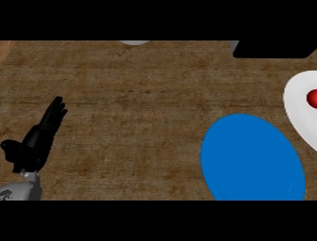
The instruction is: Pick the tomato from the plate and place it in the plate
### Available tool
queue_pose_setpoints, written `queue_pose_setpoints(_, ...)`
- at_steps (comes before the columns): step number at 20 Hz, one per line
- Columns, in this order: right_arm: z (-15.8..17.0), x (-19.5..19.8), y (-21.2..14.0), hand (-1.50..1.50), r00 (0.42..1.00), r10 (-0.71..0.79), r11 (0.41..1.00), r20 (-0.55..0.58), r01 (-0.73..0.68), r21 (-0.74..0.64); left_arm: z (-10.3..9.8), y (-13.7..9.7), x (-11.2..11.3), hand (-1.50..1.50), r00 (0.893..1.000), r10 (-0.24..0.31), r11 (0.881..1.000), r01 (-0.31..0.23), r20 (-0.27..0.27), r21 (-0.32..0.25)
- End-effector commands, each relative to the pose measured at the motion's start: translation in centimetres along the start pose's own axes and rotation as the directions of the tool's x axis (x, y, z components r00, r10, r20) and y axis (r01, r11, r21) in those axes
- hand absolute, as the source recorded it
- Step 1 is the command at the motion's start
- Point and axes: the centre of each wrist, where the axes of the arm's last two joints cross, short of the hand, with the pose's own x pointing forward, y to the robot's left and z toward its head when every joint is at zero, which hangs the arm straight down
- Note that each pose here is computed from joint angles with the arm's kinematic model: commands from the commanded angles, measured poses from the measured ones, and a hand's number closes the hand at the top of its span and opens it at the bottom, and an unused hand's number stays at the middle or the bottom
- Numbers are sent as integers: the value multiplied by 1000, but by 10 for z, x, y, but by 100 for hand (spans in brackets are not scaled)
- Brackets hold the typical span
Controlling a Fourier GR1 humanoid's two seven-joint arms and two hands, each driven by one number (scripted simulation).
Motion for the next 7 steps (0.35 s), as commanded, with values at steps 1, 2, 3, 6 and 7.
queue_pose_setpoints(1,29,-24,-5,-150,997,-42,997,59,38,71,-2,7,-5,0,1000,0,1000,0,-13,4)
queue_pose_setpoints(2,25,-14,-12,-150,998,-21,998,51,18,63,4,7,-8,0,1000,4,1000,-4,-10,4)
queue_pose_setpoints(3,24,-6,-21,-150,999,-8,996,39,4,84,2,-7,-6,0,1000,-6,1000,6,-3,-3)
queue_pose_setpoints(6,26,-13,-14,-150,999,-7,998,54,3,70,7,1,-8,0,1000,-6,1000,6,-3,2)
queue_pose_setpoints(7,27,-17,-10,-150,997,12,999,78,-15,35,-1,4,-2,0,1000,-1,1000,1,2,-7)
